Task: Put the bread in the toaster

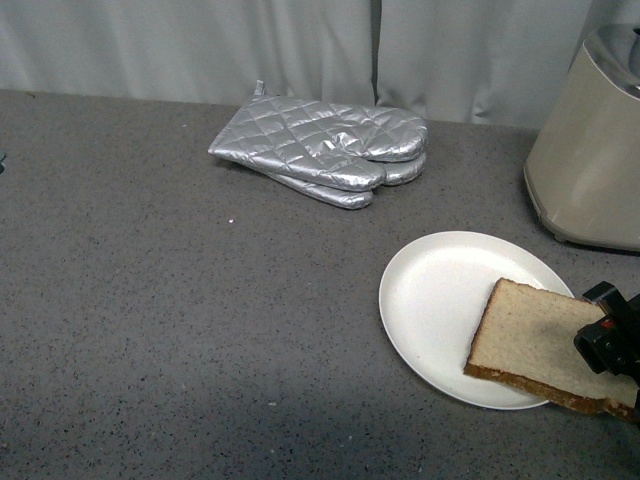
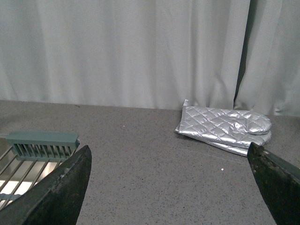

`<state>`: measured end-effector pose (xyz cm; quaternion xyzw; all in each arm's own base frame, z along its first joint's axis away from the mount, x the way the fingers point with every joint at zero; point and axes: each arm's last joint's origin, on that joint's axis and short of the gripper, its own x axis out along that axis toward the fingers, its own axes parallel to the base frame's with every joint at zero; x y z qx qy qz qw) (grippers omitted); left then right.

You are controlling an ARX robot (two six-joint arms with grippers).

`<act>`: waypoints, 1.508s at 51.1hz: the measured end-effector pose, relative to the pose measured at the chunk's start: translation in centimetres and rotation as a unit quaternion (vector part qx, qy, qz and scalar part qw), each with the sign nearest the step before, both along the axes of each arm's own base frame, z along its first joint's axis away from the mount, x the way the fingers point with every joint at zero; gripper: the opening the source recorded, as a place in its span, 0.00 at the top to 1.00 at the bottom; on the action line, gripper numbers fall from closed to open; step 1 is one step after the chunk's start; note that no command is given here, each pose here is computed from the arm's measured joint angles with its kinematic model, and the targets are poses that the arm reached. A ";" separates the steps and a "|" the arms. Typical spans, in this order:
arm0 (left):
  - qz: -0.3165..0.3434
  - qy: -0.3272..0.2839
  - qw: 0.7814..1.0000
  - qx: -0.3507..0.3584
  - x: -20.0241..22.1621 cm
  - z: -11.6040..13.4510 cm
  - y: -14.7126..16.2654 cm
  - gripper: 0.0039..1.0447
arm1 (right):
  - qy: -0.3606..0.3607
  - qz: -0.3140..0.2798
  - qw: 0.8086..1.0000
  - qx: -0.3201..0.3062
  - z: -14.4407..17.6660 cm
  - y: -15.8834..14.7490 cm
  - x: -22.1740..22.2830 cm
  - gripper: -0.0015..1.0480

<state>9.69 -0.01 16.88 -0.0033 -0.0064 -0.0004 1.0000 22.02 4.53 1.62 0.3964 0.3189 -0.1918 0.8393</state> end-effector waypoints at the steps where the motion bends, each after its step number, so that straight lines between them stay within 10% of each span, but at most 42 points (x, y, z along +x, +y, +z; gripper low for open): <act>1: 0.000 0.000 1.000 0.000 0.0 0.0 0.0 0.06 | -0.002 0.000 1.000 0.002 0.2 0.0 0.1 0.60; 14: 0.000 0.000 1.000 0.000 0.0 0.0 0.0 0.06 | -0.035 0.004 0.999 0.019 4.0 0.5 1.1 0.98; 27: 0.000 0.000 1.000 0.000 0.0 0.0 0.0 0.06 | -0.164 0.021 0.985 0.046 14.9 1.5 4.2 0.98; 37: 0.000 0.000 1.000 0.000 0.0 0.0 0.0 0.06 | -0.259 -0.086 0.962 0.019 23.4 -2.1 6.8 0.98; 49: 0.000 0.000 1.000 0.000 0.0 0.0 0.0 0.06 | -0.182 -0.255 0.949 -0.033 22.6 -7.6 8.7 0.98; 77: 0.000 0.000 1.000 0.000 0.0 0.0 0.0 0.06 | -0.124 -0.344 0.931 -0.009 21.3 -10.0 10.4 0.98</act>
